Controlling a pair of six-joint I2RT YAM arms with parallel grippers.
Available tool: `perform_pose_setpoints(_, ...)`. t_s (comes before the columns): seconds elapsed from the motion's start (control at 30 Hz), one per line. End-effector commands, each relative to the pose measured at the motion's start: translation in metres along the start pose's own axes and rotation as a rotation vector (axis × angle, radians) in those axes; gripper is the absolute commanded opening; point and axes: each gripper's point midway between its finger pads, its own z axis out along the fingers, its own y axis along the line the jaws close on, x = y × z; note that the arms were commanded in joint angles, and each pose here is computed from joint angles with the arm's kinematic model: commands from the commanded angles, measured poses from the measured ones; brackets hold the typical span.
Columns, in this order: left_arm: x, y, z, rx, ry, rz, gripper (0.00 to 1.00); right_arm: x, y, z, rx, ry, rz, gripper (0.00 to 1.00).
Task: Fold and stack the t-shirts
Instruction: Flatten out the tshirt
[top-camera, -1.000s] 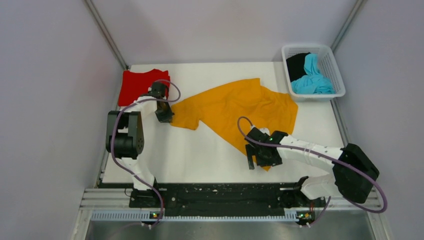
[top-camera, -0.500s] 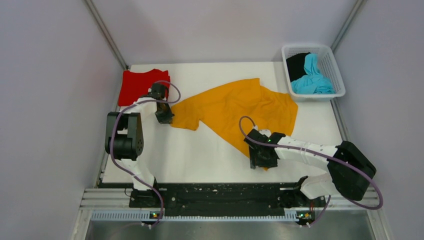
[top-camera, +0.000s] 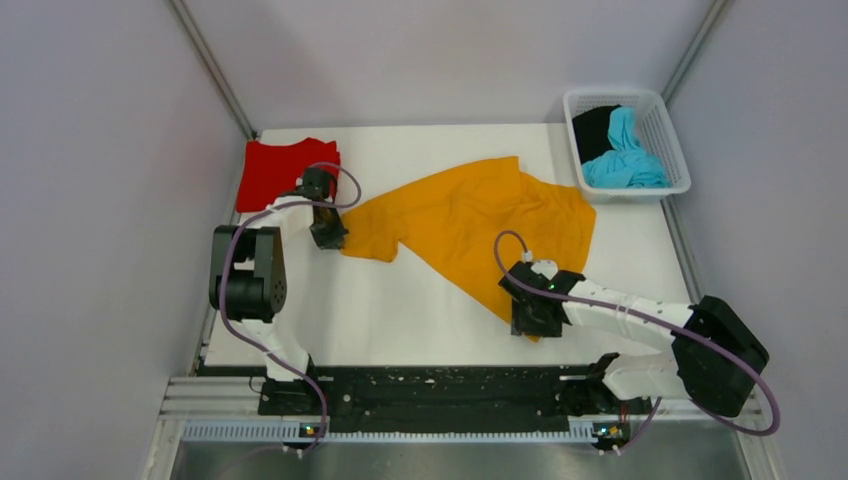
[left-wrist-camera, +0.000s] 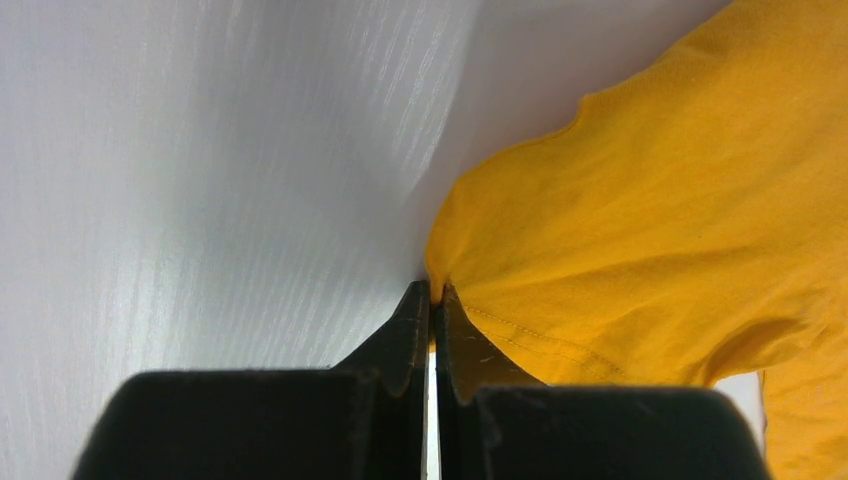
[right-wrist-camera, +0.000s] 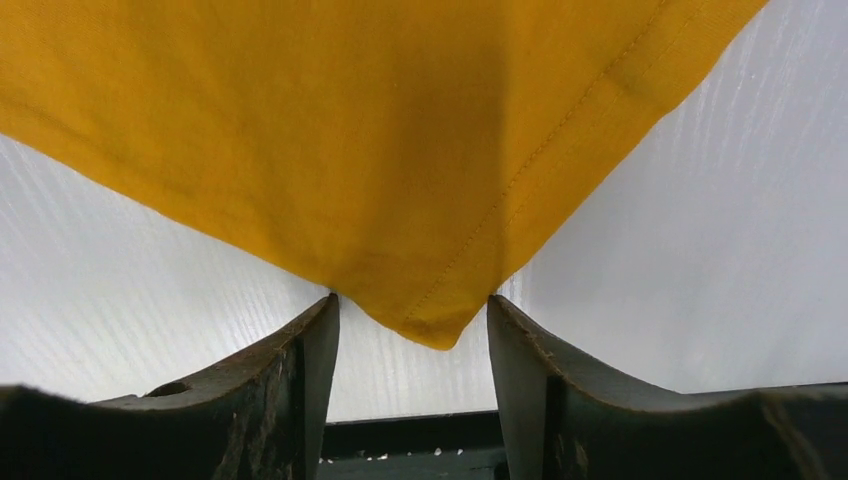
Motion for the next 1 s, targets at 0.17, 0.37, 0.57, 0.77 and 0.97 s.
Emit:
perform_pose_setpoints(0.17,-0.005,-0.003,-0.011,0.014,-0.037,0.004,0.0,-0.007,-0.015,-0.002,0.054,-0.044,0.004,0.53)
perform_pose_setpoints(0.37,-0.007,-0.002,-0.012,0.01,-0.042,0.003,0.0,0.005,-0.018,0.011,0.073,-0.004,-0.009,0.48)
perform_pose_setpoints(0.57,-0.007,0.0,-0.013,-0.001,-0.048,0.003,0.0,0.015,-0.021,0.018,0.081,0.03,-0.014,0.32)
perform_pose_setpoints(0.77,-0.01,-0.003,-0.018,0.018,-0.071,0.001,0.0,0.005,-0.015,0.014,0.054,-0.009,0.015,0.0)
perform_pose_setpoints(0.97,-0.032,-0.048,-0.049,0.265,-0.168,0.034,0.0,-0.068,-0.003,-0.015,0.017,-0.176,0.054,0.0)
